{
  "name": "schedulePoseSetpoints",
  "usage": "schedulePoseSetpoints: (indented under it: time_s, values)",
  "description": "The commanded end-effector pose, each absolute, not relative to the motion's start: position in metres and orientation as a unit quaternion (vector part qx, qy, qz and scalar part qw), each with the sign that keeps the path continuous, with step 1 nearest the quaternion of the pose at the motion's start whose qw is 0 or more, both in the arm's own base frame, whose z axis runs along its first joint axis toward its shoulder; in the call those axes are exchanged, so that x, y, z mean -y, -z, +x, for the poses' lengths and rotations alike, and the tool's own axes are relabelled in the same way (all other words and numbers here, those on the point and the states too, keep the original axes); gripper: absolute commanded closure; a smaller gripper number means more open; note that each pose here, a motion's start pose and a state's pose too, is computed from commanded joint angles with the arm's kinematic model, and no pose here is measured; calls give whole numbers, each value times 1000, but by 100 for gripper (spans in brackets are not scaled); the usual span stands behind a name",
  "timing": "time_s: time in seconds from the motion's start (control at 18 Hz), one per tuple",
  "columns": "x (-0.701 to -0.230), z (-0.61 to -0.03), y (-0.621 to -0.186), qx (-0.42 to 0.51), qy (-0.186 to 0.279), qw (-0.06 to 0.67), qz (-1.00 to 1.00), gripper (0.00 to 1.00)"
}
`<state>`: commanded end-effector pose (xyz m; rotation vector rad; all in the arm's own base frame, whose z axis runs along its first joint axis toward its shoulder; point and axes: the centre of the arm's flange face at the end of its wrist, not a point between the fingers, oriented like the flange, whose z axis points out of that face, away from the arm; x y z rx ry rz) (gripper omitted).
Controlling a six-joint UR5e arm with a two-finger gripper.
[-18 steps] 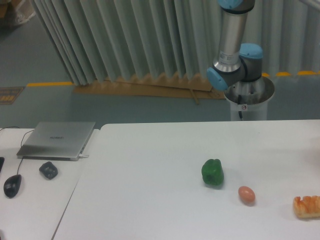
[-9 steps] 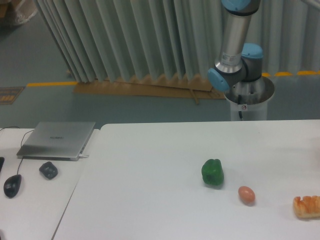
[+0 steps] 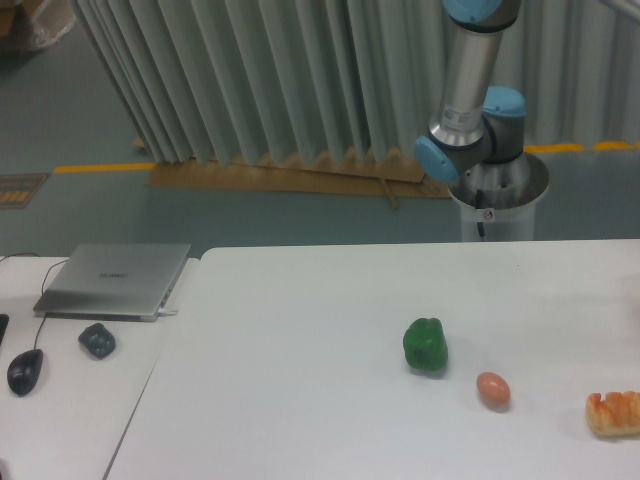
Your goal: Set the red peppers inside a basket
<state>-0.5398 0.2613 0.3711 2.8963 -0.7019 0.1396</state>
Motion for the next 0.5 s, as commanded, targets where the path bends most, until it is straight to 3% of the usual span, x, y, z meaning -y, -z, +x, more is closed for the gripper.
schedulePoseSetpoints:
  time_s: [0.17,0.5]
  values:
    - [-270,-531,-378,230,-46,68,970,0]
    - [-337,-486,-393,215,-22,60,974,0]
